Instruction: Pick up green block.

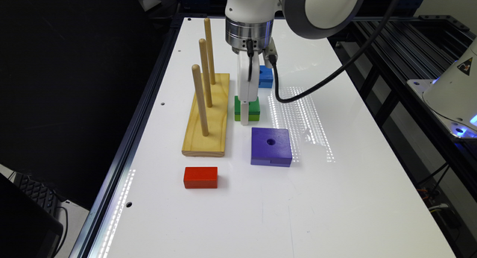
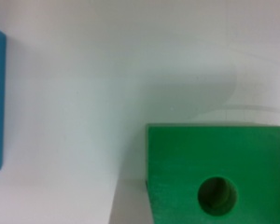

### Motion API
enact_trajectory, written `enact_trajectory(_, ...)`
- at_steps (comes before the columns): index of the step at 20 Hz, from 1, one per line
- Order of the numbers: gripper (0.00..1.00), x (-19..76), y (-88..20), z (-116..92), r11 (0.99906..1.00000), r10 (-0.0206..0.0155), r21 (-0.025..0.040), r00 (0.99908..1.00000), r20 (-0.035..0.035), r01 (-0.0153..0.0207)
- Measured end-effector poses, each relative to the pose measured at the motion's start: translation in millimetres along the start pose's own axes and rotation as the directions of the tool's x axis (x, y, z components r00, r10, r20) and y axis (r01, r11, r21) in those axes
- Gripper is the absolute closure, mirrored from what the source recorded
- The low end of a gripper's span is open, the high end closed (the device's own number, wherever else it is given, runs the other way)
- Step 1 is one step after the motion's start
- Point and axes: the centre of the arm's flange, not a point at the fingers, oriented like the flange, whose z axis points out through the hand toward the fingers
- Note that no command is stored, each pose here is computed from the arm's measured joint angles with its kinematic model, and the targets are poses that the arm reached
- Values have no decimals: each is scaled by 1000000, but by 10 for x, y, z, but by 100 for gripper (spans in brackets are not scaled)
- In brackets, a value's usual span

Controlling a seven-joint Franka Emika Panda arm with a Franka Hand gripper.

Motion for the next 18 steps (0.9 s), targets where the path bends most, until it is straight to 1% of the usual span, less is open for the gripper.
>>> enact_trajectory(8, 100, 2, 1, -2, 1000000, 300, 122, 1000000, -264, -300)
enact_trajectory(10, 100, 5, 4, -5, 999999, 1012, 184, 999999, -686, -1012)
enact_trajectory(14, 100, 17, -8, -85, 999991, 813, 4133, 999980, -6288, -787)
enact_trajectory(16, 100, 23, -16, -161, 999980, 301, 6295, 999949, -10061, -238)
enact_trajectory(18, 100, 26, -20, -233, 999986, -192, 5345, 999941, -10850, 250)
